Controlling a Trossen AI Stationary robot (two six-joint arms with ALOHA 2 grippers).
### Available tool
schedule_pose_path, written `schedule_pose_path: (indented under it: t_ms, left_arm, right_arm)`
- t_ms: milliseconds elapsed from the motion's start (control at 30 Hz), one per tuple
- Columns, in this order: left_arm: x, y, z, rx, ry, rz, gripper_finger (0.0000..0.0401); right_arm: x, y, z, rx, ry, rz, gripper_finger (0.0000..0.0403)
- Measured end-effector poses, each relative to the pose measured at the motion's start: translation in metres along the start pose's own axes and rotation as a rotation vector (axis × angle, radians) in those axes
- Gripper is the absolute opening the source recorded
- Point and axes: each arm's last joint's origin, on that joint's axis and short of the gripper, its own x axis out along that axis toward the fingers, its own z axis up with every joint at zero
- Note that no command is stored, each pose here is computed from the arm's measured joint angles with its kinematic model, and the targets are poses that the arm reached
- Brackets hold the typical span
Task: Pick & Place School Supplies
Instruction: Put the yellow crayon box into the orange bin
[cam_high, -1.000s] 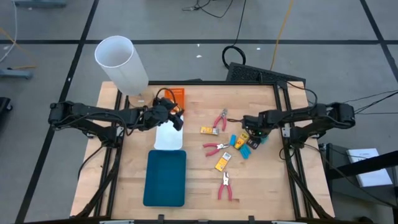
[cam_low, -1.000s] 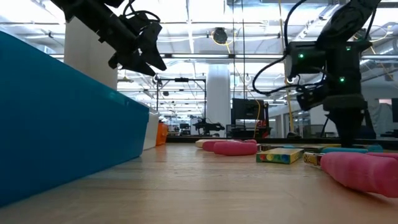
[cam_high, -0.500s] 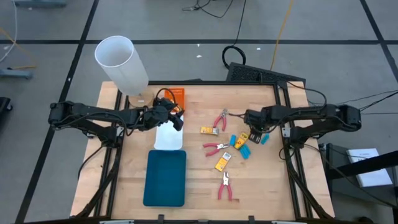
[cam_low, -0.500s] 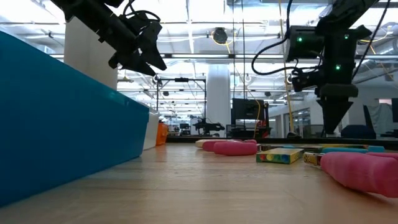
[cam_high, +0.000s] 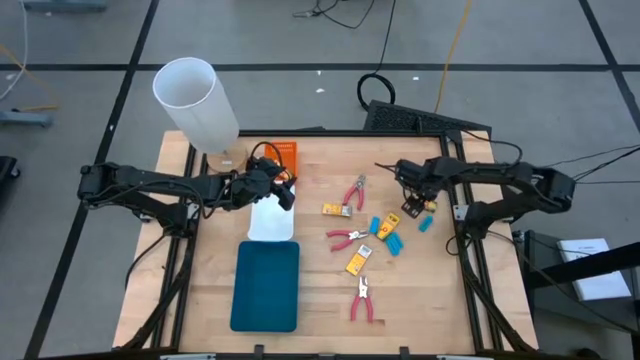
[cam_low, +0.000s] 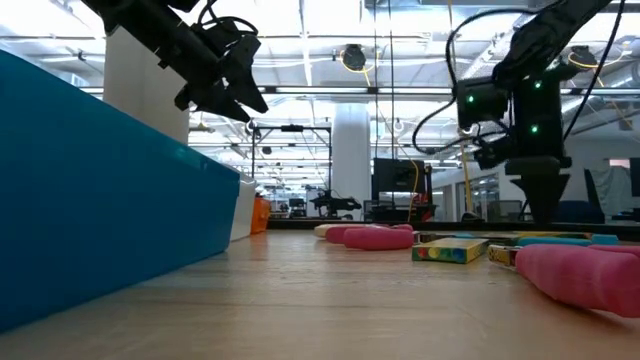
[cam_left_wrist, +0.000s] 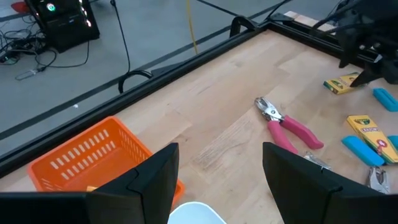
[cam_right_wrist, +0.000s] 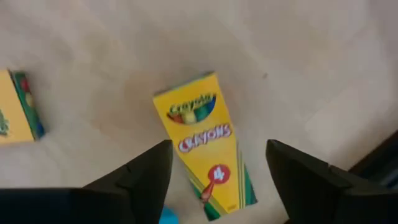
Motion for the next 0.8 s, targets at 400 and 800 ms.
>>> schedule_pose_path:
  t_ms: [400,800]
  left_arm:
    - [0.000,0.000,0.000,0.008,0.005,-0.012,0.0237]
    - [0.000,0.000,0.000,0.004,0.006,-0.012,0.0237]
  right_arm:
    - [0.027,0.005,0.007,-0.023,0.158,-0.013,0.0236]
    - [0.023,0.005,0.007,-0.022,0.124,0.016,0.0148]
